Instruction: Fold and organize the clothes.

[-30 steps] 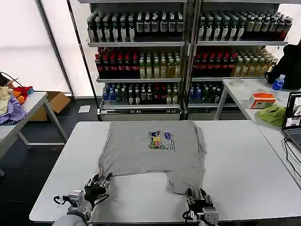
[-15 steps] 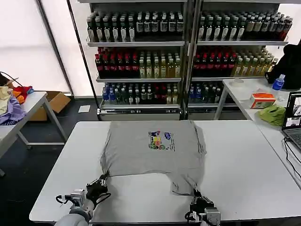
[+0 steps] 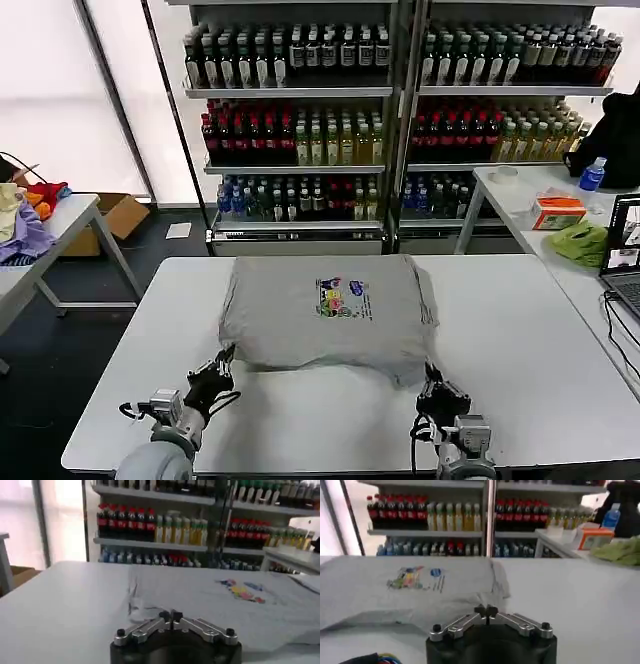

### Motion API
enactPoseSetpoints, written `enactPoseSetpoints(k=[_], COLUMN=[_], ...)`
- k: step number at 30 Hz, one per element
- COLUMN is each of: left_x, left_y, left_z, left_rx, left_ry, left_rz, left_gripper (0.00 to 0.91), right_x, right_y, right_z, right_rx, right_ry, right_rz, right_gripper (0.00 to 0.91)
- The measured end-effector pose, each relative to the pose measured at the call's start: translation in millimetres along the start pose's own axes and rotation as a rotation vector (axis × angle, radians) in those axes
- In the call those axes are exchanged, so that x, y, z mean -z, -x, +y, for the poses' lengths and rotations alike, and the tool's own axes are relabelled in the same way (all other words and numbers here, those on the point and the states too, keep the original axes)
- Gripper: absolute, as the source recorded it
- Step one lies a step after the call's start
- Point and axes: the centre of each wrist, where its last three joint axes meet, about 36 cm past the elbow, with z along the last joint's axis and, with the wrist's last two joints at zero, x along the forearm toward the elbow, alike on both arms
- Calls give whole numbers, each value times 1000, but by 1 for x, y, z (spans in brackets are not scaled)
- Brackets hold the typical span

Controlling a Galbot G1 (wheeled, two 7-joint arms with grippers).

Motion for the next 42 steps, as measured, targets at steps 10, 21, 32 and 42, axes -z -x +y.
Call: enactPoseSetpoints(k=[10, 21, 32, 42], left_x=[15, 30, 43, 48], left_y=[40, 101, 153, 169], left_z=[9, 21, 42, 50], left_rx=[-11, -10, 9, 32], left_ry=[-22, -14, 29, 55], left_rz=[-40, -40, -5, 26], left_gripper=[0, 0, 0, 907], right_x=[23, 46, 50, 44], right_y=[52, 127, 198, 231], right_z=[-2, 3, 7, 12], right_rx=[-17, -3, 9, 29], right_ry=[-5, -12, -43, -51], right_rz=[-94, -154, -113, -43], right_gripper=[0, 0, 0, 907])
